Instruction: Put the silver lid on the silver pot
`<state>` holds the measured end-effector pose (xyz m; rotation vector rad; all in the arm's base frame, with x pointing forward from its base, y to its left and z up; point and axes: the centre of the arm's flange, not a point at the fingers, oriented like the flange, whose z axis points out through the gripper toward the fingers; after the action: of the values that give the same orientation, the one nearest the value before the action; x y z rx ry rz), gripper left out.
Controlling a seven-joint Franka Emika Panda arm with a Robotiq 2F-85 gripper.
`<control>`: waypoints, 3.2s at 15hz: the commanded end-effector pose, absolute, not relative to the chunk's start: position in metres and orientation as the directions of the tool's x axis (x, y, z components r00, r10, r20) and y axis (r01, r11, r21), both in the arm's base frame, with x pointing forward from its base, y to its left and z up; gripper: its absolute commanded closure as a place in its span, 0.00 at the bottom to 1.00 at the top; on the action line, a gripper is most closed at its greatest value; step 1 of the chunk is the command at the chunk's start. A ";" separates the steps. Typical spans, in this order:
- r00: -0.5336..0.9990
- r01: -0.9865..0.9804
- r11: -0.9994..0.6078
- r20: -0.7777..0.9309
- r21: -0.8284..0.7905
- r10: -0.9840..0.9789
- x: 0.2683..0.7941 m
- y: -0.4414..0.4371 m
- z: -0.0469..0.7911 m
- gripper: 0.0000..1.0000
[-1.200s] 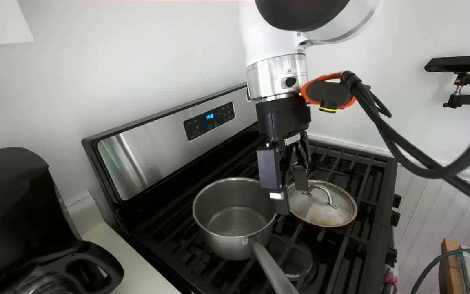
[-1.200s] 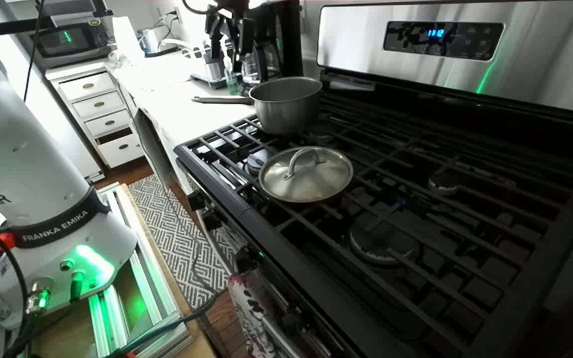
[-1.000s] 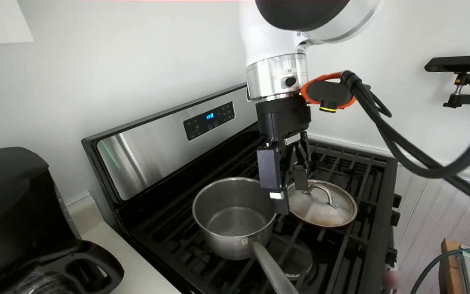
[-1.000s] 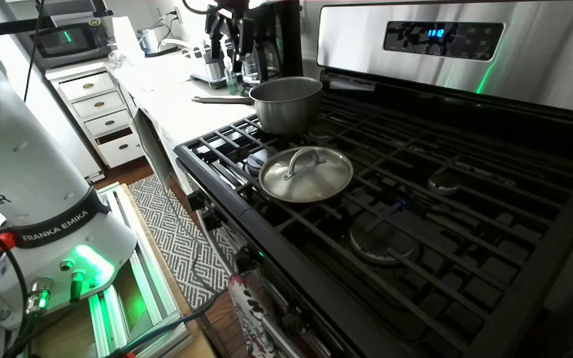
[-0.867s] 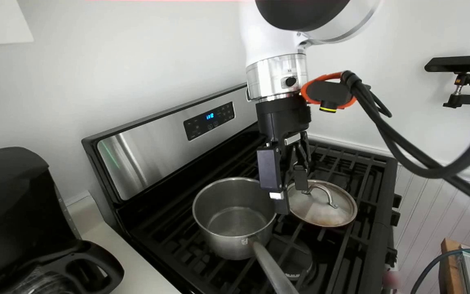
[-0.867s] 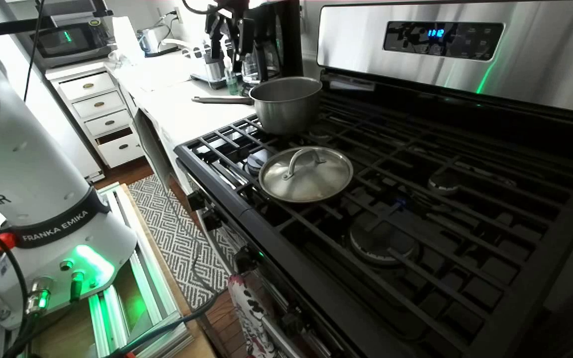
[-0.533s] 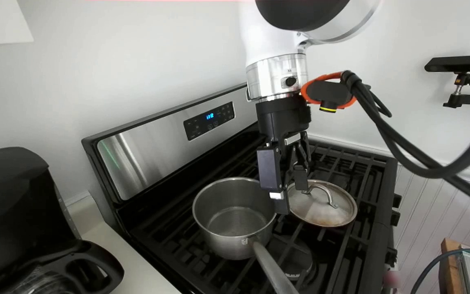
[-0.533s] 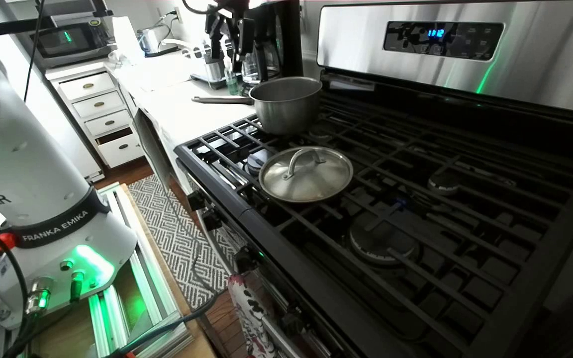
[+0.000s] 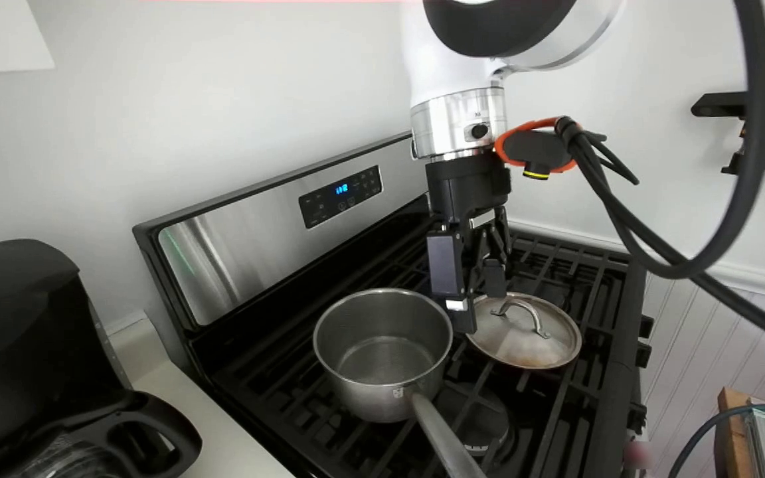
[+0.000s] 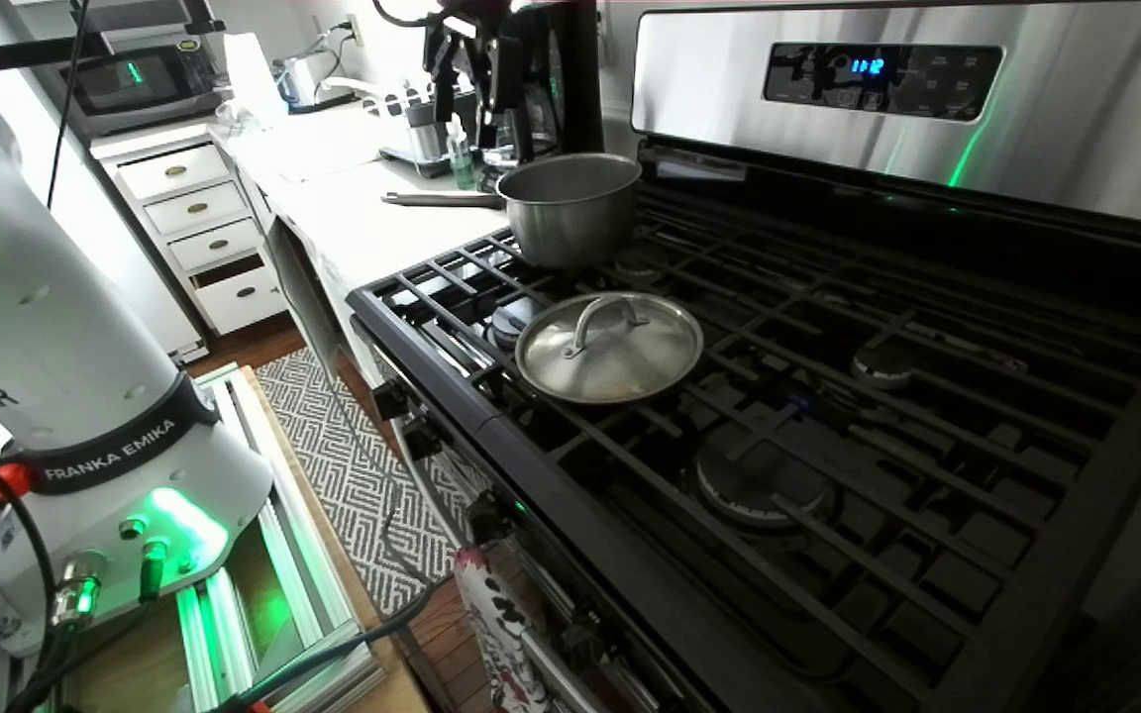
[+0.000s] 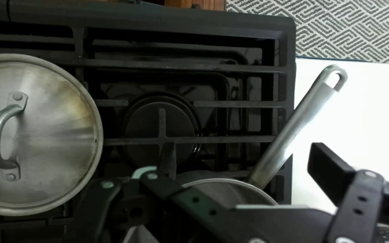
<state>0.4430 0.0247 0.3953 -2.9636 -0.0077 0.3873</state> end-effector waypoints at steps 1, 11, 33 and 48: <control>0.970 -0.004 -0.997 -0.243 -0.074 0.014 0.438 0.004 0.387 0.00; 0.974 -0.133 -0.990 -0.192 -0.048 -0.121 0.400 -0.096 0.362 0.00; 0.932 -0.226 -0.974 -0.288 0.017 -0.221 0.430 -0.175 0.286 0.00; 0.947 -0.137 -0.991 -0.292 -0.001 -0.131 0.456 -0.181 0.241 0.70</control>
<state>0.4461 -0.1755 0.2456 -3.0839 0.2515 0.4589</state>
